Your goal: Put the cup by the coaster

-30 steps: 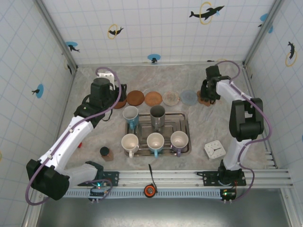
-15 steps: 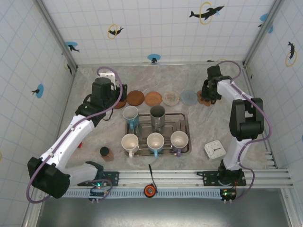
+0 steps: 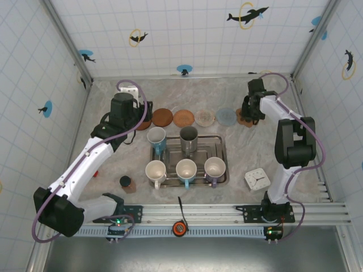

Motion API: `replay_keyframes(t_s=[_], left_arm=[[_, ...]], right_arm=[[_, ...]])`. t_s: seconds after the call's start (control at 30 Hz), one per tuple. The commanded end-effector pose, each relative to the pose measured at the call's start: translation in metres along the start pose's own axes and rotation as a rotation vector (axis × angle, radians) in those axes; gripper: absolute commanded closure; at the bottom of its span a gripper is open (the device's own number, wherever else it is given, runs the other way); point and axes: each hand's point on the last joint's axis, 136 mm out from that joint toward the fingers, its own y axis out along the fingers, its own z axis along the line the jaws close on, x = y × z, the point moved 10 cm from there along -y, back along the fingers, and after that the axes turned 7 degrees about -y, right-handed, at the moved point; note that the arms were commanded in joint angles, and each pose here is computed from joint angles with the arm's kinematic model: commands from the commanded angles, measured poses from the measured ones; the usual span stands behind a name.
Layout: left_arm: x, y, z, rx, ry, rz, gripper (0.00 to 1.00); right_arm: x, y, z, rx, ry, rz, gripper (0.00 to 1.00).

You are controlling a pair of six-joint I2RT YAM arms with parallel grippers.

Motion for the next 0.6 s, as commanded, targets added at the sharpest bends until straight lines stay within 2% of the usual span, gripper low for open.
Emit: replay_keyframes(t_s=[0.0,0.57], left_arm=[[0.009,-0.003,-0.005,-0.025,0.003,-0.028,0.40],[0.009,-0.008,-0.006,-0.029,0.003,-0.036,0.40]], right_arm=[[0.018,-0.007,-0.002,-0.010,0.013,-0.091,1.00],[0.008,-0.005,-0.002,-0.007,0.026,-0.074,1.00]])
